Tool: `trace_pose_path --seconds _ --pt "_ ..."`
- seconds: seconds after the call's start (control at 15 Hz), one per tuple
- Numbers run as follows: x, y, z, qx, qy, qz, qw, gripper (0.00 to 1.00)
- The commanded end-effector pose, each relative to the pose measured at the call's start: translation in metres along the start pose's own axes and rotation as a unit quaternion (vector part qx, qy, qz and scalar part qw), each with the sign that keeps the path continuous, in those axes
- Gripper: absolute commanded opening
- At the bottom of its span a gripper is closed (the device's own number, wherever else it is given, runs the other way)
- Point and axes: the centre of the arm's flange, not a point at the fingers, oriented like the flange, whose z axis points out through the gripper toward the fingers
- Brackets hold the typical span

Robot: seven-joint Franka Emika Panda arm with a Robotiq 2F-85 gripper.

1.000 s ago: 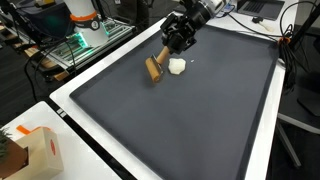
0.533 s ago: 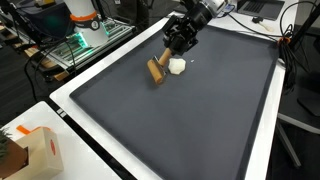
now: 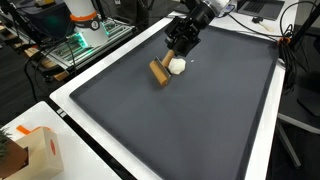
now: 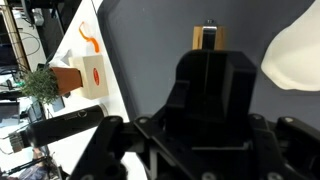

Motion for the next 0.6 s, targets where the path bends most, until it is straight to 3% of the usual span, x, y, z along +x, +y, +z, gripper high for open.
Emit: trace_pose_path --seconds 0.0,0.53 --pt "-0.002 0.021 0.000 0.014 0.006 -0.028 0.9995 0.23" --pt "0.005 0.049 -0.008 0.041 0.021 -0.098 0.9941 0.23"
